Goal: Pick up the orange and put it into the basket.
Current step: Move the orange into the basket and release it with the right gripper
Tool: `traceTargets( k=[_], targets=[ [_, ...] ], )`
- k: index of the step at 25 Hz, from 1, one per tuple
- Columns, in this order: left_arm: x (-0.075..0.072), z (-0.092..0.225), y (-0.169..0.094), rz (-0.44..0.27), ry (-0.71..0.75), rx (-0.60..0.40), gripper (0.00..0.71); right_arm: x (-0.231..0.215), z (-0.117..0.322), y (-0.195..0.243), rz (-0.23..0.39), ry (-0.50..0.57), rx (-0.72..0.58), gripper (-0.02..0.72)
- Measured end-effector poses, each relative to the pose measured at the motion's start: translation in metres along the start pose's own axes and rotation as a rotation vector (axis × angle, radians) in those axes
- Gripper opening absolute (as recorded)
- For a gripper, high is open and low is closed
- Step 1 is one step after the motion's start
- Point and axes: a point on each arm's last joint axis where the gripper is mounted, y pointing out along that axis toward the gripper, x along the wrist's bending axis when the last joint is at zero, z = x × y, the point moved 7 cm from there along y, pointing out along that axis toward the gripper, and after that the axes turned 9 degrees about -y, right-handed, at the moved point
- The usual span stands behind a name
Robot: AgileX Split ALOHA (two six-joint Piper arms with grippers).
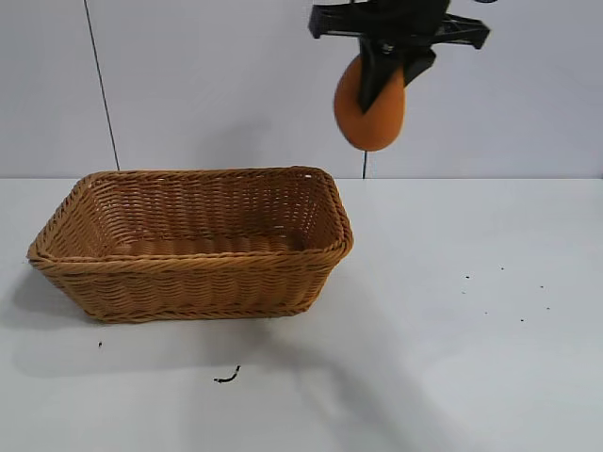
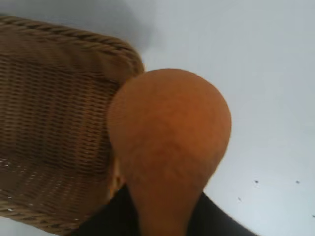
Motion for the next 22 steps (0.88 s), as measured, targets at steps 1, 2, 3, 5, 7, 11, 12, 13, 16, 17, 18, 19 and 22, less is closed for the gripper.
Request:
traceTargets(
  k=[1, 2, 3, 5, 7, 11, 12, 13, 16, 17, 18, 19, 22],
  targets=[
    [0.000, 0.000, 0.000, 0.000, 0.000, 0.000, 0.666, 0.008, -0.002, 0.008, -0.006, -0.007, -0.011, 0.058],
    [0.000, 0.000, 0.000, 0.000, 0.000, 0.000, 0.666, 0.015, -0.002, 0.015, -0.013, -0.011, -0.017, 0.058],
    [0.000, 0.000, 0.000, 0.000, 0.000, 0.000, 0.666, 0.020, -0.003, 0.024, -0.018, -0.015, -0.022, 0.058],
    [0.000, 0.000, 0.000, 0.000, 0.000, 0.000, 0.666, 0.027, -0.002, 0.040, -0.030, -0.007, -0.024, 0.058],
    [0.000, 0.000, 0.000, 0.000, 0.000, 0.000, 0.666, 0.030, 0.004, 0.058, -0.046, 0.005, -0.004, 0.058],
    [0.000, 0.000, 0.000, 0.000, 0.000, 0.000, 0.666, 0.034, 0.016, 0.085, -0.068, 0.026, 0.042, 0.058],
    [0.000, 0.000, 0.000, 0.000, 0.000, 0.000, 0.666, 0.034, 0.018, 0.089, -0.069, 0.028, 0.051, 0.058],
    [0.000, 0.000, 0.000, 0.000, 0.000, 0.000, 0.666, 0.034, 0.019, 0.091, -0.071, 0.030, 0.054, 0.060],
    [0.000, 0.000, 0.000, 0.000, 0.000, 0.000, 0.666, 0.035, 0.019, 0.091, -0.071, 0.030, 0.053, 0.175],
    [0.000, 0.000, 0.000, 0.000, 0.000, 0.000, 0.666, 0.034, 0.018, 0.091, -0.071, 0.028, 0.052, 0.268],
    [0.000, 0.000, 0.000, 0.000, 0.000, 0.000, 0.666, 0.034, 0.018, 0.091, -0.071, 0.023, 0.051, 0.341],
    [0.000, 0.000, 0.000, 0.000, 0.000, 0.000, 0.666, 0.035, 0.019, 0.091, -0.072, 0.014, 0.057, 0.472],
    [0.000, 0.000, 0.000, 0.000, 0.000, 0.000, 0.666, 0.035, 0.022, 0.089, -0.075, -0.001, 0.083, 0.647]
  ],
)
